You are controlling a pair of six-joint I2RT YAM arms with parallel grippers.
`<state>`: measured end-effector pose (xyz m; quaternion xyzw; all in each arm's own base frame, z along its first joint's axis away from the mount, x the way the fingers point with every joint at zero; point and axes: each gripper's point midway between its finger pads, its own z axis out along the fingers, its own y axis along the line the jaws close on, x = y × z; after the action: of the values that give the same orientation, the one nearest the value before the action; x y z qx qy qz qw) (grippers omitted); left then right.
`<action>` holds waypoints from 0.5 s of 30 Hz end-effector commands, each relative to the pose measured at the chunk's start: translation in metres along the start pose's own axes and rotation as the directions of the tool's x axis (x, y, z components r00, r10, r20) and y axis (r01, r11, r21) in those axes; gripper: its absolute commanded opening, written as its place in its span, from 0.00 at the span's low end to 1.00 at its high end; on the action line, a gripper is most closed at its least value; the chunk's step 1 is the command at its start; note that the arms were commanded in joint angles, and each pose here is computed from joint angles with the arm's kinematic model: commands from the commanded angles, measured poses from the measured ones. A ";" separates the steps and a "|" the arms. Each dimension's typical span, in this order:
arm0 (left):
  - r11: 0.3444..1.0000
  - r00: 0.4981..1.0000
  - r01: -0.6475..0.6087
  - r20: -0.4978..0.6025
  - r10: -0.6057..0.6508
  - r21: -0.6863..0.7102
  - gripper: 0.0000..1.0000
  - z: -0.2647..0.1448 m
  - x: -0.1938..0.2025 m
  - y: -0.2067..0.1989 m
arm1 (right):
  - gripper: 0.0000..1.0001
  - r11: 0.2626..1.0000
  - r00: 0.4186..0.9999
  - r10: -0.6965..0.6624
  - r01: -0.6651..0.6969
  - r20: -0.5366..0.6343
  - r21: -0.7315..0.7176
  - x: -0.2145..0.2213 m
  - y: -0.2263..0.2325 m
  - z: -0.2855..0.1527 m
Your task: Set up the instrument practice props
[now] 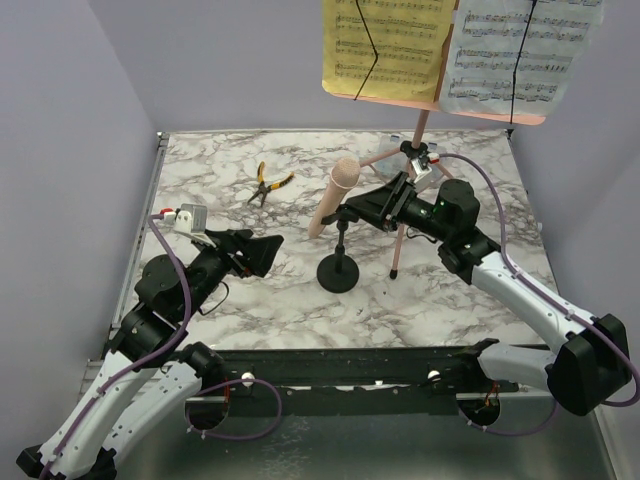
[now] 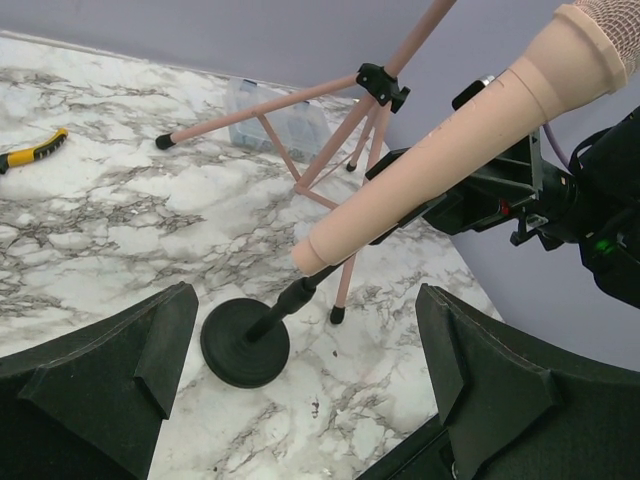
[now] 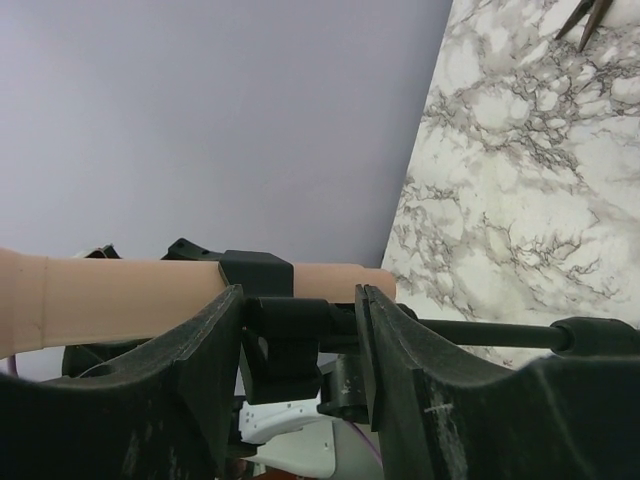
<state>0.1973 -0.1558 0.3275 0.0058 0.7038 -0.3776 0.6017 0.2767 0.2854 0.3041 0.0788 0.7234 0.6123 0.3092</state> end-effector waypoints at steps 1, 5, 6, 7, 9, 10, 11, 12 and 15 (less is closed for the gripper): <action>1.000 1.000 0.022 -0.006 -0.022 0.000 0.99 -0.005 -0.001 -0.002 | 0.50 0.990 0.998 0.048 -0.041 -0.043 0.134 0.021 -0.049 -0.003; 1.000 1.000 0.027 -0.009 -0.027 -0.002 0.99 -0.006 -0.001 -0.002 | 0.49 0.986 0.998 0.050 -0.044 -0.040 0.159 0.023 -0.061 -0.002; 1.000 1.000 0.029 -0.011 -0.029 -0.003 0.99 -0.006 0.000 -0.002 | 0.49 0.985 0.998 0.052 -0.045 -0.041 0.165 0.023 -0.064 -0.002; 1.000 0.999 0.030 -0.010 -0.030 -0.003 0.99 -0.007 0.000 -0.002 | 0.49 0.985 0.998 0.054 -0.046 -0.043 0.168 0.024 -0.065 -0.002; 0.999 0.999 0.034 -0.010 -0.034 -0.002 0.99 -0.008 -0.001 -0.003 | 0.48 0.983 0.997 0.057 -0.048 -0.047 0.176 0.026 -0.071 -0.001; 0.999 0.999 0.036 -0.009 -0.036 -0.002 0.99 -0.008 -0.001 -0.003 | 0.48 0.982 0.997 0.061 -0.051 -0.050 0.182 0.028 -0.074 -0.001; 0.999 0.999 0.036 -0.009 -0.036 -0.001 0.99 -0.008 -0.002 -0.003 | 0.48 0.980 0.996 0.068 -0.057 -0.052 0.191 0.029 -0.078 -0.001; 0.999 0.999 0.037 -0.009 -0.037 -0.002 0.99 -0.009 -0.002 -0.003 | 0.48 0.979 0.996 0.069 -0.057 -0.054 0.195 0.030 -0.081 -0.001; 0.999 0.999 0.040 -0.010 -0.040 -0.002 0.99 -0.009 -0.002 -0.003 | 0.47 0.975 0.995 0.082 -0.068 -0.060 0.214 0.035 -0.091 -0.001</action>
<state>0.1938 -0.1546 0.3206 -0.0041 0.7140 -0.3805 0.5877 0.2780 0.2851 0.3007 0.0753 0.7071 0.6241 0.3238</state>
